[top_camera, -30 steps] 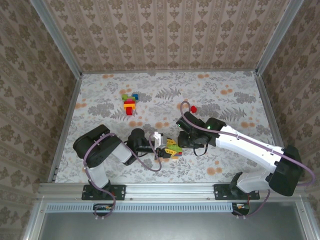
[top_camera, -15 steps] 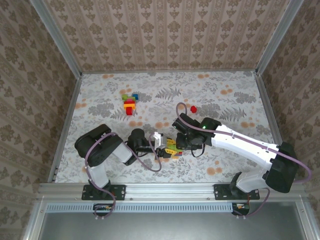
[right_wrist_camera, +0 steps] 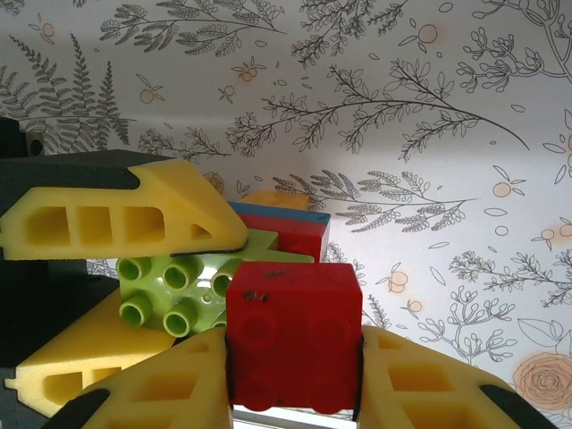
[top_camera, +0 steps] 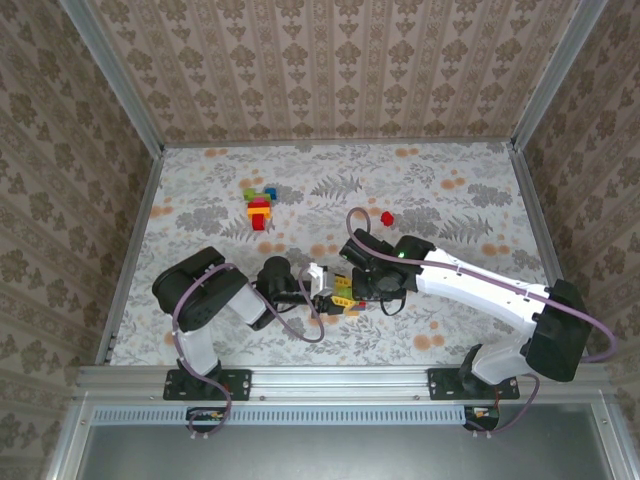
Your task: Assemble a carrot with lego
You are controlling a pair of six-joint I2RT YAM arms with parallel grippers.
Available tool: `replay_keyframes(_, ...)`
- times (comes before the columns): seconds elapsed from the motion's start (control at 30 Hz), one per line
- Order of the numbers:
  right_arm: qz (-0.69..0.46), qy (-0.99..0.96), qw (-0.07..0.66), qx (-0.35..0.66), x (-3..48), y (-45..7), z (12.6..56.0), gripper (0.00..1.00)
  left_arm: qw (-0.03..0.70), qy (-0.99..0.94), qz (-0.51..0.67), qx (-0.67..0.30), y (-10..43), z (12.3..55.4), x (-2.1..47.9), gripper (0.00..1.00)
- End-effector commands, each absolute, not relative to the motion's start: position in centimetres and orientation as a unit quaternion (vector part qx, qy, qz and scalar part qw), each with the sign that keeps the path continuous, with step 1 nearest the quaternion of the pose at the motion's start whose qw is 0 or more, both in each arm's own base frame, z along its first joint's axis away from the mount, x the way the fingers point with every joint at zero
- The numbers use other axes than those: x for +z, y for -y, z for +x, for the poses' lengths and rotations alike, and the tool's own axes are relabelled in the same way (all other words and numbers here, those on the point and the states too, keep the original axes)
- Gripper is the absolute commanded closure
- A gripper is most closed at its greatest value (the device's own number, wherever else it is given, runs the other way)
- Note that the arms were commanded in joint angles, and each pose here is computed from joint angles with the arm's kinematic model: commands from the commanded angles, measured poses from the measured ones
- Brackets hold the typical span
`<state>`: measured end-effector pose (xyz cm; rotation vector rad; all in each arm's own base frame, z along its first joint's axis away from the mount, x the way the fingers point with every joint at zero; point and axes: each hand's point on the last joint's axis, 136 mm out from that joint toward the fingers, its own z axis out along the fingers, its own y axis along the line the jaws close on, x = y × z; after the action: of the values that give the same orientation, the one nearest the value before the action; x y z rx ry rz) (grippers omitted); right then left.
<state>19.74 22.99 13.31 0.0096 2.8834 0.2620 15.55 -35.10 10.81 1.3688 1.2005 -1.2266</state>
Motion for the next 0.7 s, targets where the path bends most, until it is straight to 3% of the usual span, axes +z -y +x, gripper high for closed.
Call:
replay_keyframes(0.0,0.007,-0.993,0.107,0.04,12.1,-21.6,19.1,0.75,0.427,-0.525,0.558,-0.48,34.6,15.7,7.8,0.78)
replay_keyframes(0.67,0.013,-0.995,0.102,0.013,11.5,-20.1,18.1,0.75,0.427,-0.53,0.556,-0.478,34.4,15.8,7.5,0.8)
